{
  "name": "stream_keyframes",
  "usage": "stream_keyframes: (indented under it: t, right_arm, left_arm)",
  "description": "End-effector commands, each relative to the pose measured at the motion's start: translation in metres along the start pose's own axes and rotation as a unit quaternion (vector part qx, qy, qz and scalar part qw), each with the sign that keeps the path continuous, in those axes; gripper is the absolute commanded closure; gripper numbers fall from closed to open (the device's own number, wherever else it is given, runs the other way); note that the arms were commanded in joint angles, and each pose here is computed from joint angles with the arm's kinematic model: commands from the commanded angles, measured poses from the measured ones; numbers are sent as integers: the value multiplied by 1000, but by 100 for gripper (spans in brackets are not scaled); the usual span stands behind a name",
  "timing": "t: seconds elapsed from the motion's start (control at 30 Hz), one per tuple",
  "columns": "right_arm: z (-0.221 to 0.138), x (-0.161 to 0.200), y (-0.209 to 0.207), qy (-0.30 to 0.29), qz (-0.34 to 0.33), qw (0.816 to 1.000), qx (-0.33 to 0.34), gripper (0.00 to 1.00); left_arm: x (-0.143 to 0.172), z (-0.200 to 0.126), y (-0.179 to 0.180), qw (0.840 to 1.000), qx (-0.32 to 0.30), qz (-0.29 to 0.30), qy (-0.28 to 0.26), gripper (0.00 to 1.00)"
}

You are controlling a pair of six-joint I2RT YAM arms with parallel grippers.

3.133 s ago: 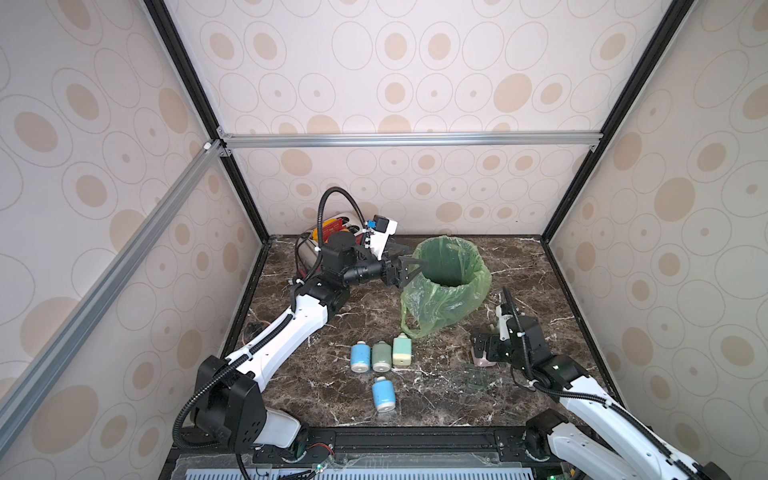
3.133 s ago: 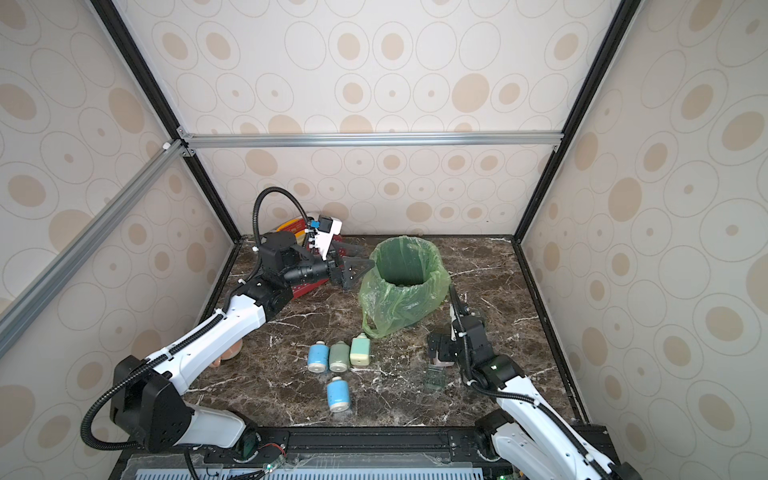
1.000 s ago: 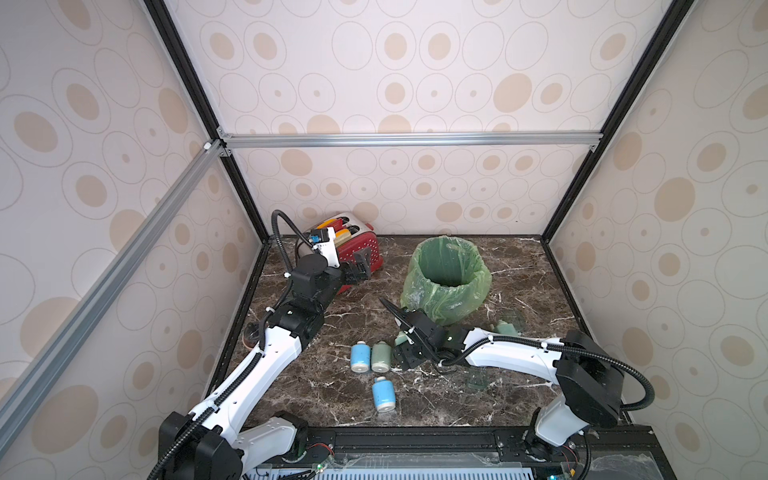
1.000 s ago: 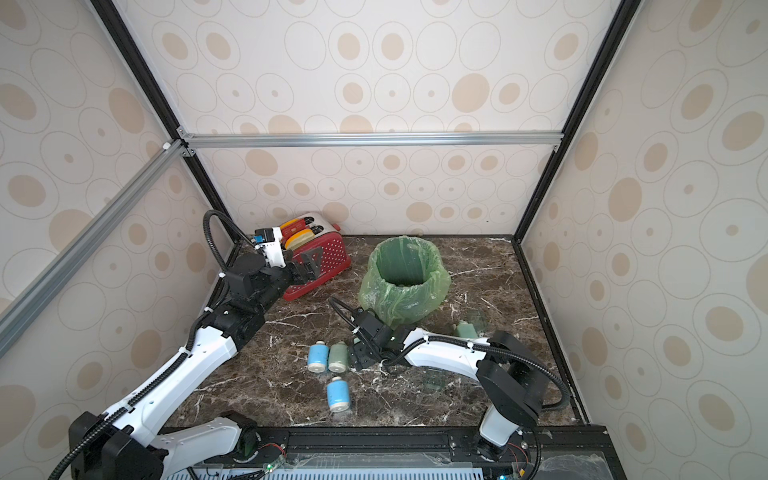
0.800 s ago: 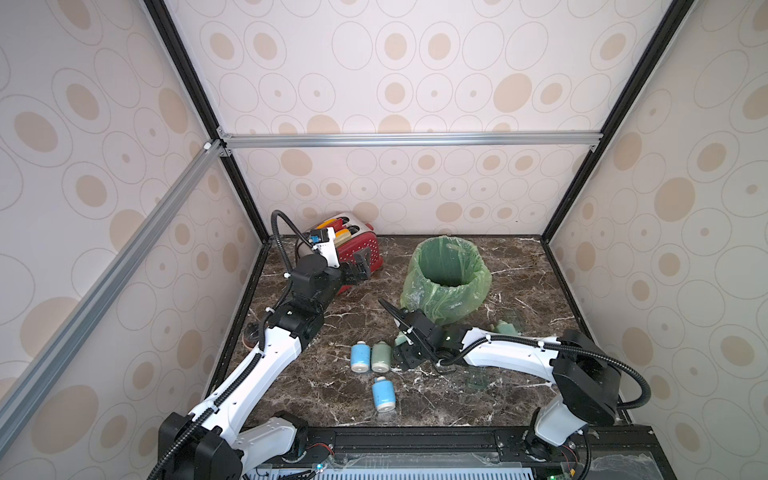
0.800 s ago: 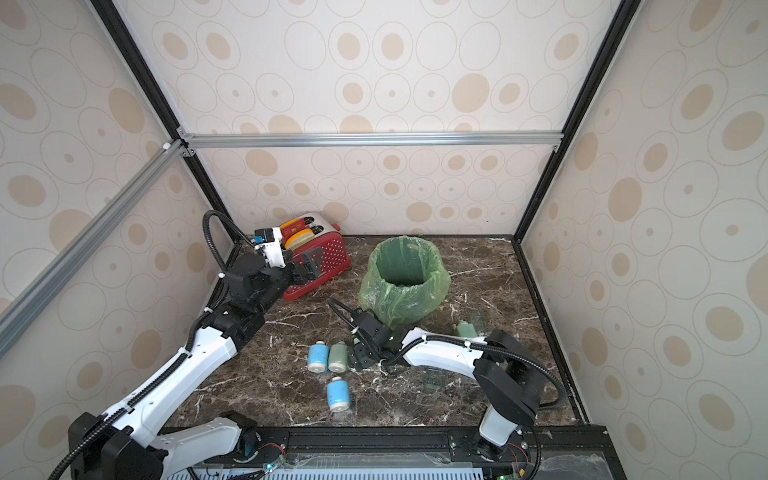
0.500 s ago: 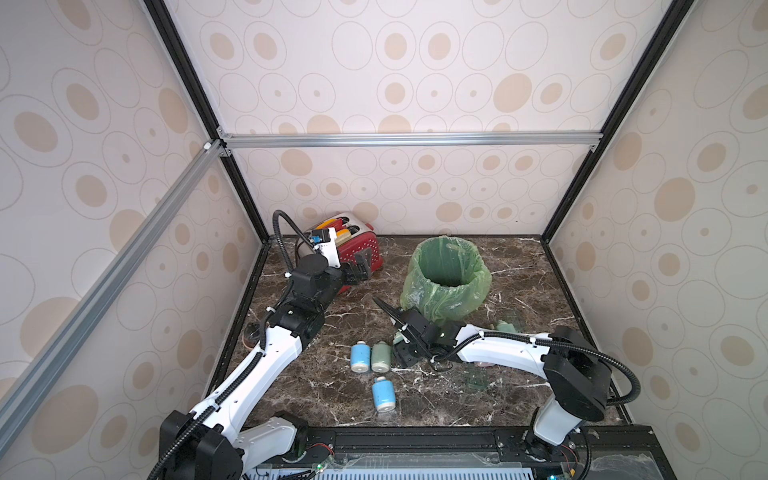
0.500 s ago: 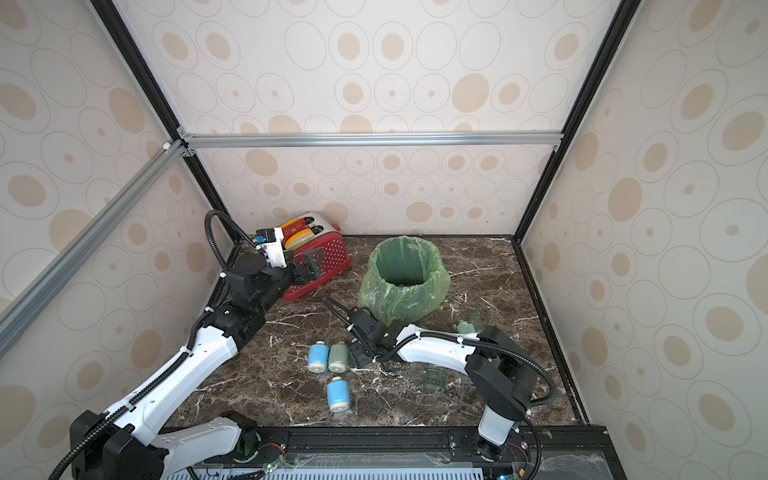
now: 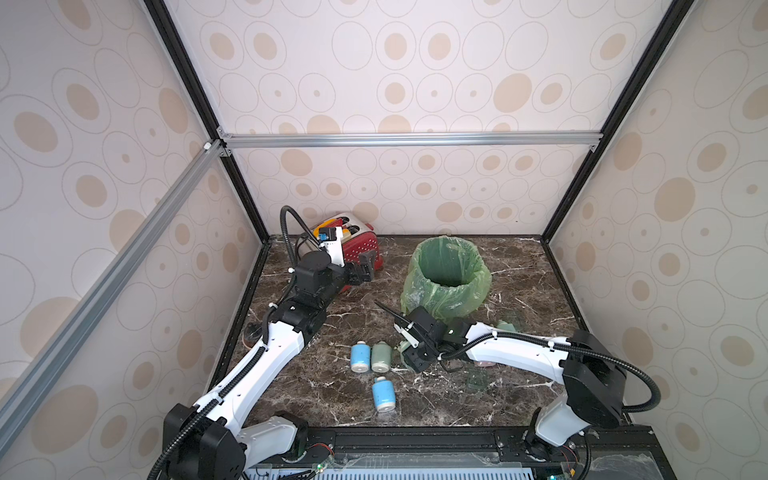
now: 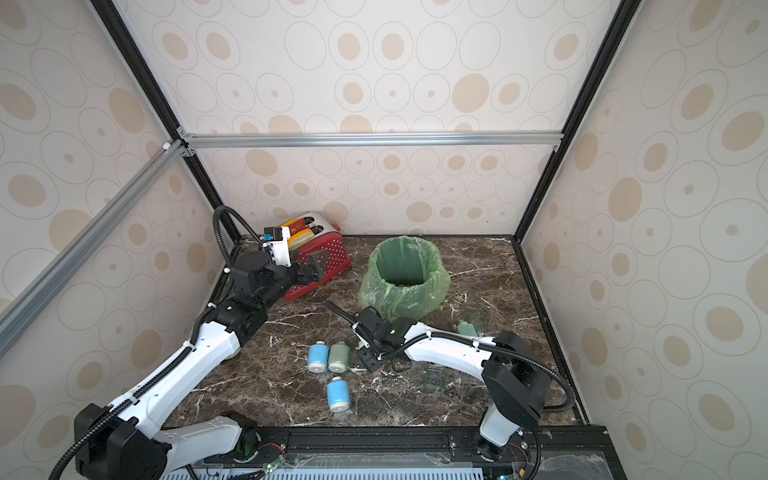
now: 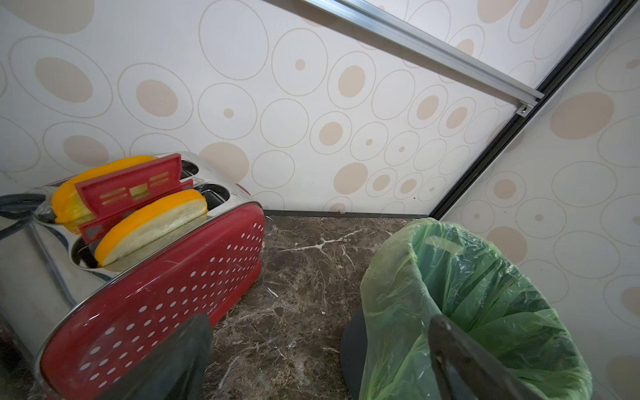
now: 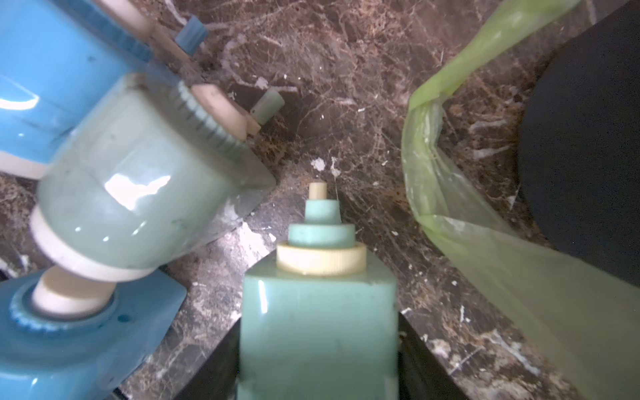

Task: Take out the pencil sharpener tray and clean the shavings
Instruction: Adjust the pencil sharpener at the center of the board.

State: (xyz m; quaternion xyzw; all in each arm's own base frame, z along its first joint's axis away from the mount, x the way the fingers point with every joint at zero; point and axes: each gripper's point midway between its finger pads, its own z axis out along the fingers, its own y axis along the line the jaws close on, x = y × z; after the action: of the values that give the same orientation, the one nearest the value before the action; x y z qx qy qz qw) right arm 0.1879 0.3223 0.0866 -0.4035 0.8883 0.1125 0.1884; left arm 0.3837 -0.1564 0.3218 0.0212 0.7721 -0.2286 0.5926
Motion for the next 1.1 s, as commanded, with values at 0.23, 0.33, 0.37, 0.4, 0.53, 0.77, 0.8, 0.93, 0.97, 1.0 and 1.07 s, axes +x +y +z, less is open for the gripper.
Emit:
stream_keyframes:
  t: [0.23, 0.33, 0.37, 0.4, 0.53, 0.77, 0.8, 0.93, 0.97, 1.0, 1.07]
  right_arm:
    - [-13, 13, 4, -1, -47, 998, -37, 48]
    - [-10, 16, 2, 4, -57, 998, -30, 47]
    - [-9, 16, 1, 6, -60, 998, -28, 46]
    - [-8, 18, 1, 10, -63, 998, -28, 46]
    - [-4, 22, 2, 17, -70, 997, -31, 42]
    - [-7, 26, 2, 7, -68, 997, -33, 19]
    - [-8, 27, 2, 6, -68, 997, -34, 17]
    - [-10, 36, -1, 12, -65, 997, -32, 14]
    - [-10, 38, -1, 13, -64, 997, -31, 14]
    - [-10, 40, -1, 12, -64, 997, -33, 14]
    - [-10, 45, -1, 10, -67, 997, -36, 14]
  left_arm:
    - [-10, 9, -27, 997, 71, -2, 5, 1]
    - [-12, 6, -27, 997, 71, -1, 4, 1]
    - [-12, 4, -27, 997, 71, -1, 3, 1]
    - [-12, 4, -27, 998, 70, -1, 3, 1]
    - [-13, 1, -28, 998, 71, 1, 2, 1]
    - [-8, 5, -29, 997, 76, -2, 11, 1]
    - [-8, 5, -29, 997, 76, -1, 11, 1]
    - [-9, 3, -28, 997, 72, 3, 8, 1]
    - [-9, 3, -27, 997, 71, 3, 8, 1]
    - [-10, 3, -28, 997, 72, 2, 7, 1]
    - [-9, 3, -29, 997, 77, 0, 8, 1]
